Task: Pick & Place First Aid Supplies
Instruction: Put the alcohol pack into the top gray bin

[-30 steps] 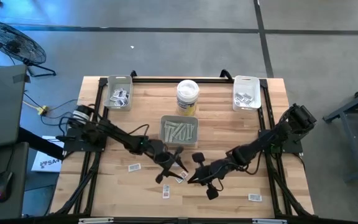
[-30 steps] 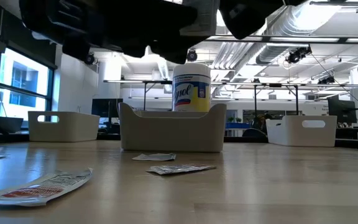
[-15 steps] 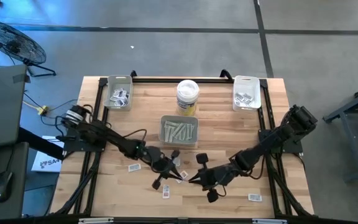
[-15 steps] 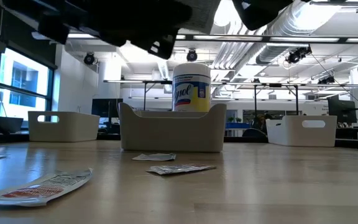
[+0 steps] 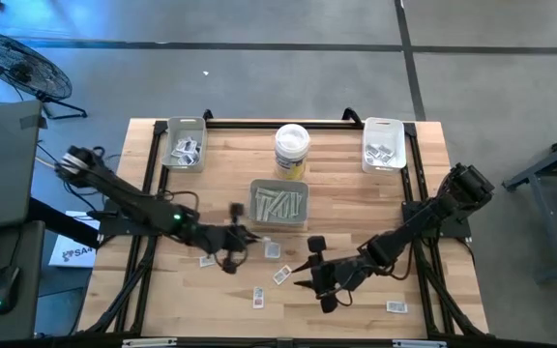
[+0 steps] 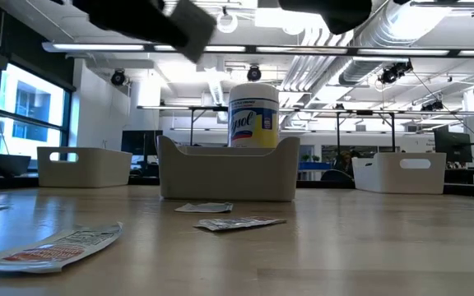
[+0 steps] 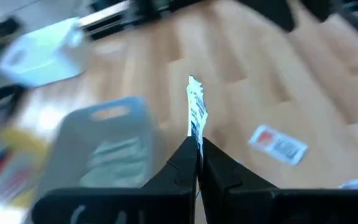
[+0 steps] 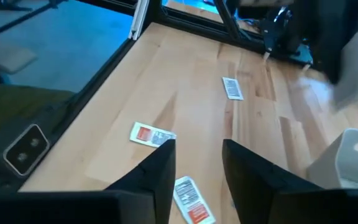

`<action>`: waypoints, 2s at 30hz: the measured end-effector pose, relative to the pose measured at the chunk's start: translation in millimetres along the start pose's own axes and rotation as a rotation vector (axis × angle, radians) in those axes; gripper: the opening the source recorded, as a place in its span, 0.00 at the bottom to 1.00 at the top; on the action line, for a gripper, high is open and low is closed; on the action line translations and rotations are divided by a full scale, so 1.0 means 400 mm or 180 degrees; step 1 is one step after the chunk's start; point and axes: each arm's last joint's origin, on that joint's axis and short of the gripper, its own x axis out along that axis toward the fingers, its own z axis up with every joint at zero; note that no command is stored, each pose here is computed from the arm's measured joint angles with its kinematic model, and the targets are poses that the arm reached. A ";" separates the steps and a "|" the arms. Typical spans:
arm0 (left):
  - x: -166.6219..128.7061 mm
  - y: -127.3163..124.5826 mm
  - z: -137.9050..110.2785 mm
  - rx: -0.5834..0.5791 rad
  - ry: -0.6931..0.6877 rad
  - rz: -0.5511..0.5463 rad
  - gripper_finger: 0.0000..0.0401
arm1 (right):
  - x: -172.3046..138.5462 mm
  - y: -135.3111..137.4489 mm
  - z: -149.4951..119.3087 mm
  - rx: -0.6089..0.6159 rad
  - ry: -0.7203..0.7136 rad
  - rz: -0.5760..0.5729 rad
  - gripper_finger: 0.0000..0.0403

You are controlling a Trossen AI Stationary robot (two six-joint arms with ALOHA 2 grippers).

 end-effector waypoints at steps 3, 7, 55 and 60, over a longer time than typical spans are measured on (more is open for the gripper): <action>-0.064 0.024 -0.014 -0.0142 0.0135 0.0367 0.00 | 0.000 0.000 -0.001 0.0085 0.0017 0.0005 0.32; -0.130 0.071 -0.066 -0.0481 0.0335 0.1036 0.00 | 0.000 0.000 -0.001 0.0106 0.0019 0.0004 0.32; -0.180 0.612 -0.477 -0.3365 0.2920 0.2781 0.00 | 0.009 -0.033 0.012 0.0414 -0.0146 -0.0325 0.32; -0.181 0.630 -0.466 -0.3425 0.2754 0.2718 0.00 | 0.009 -0.033 0.010 0.0393 -0.0118 -0.0327 0.32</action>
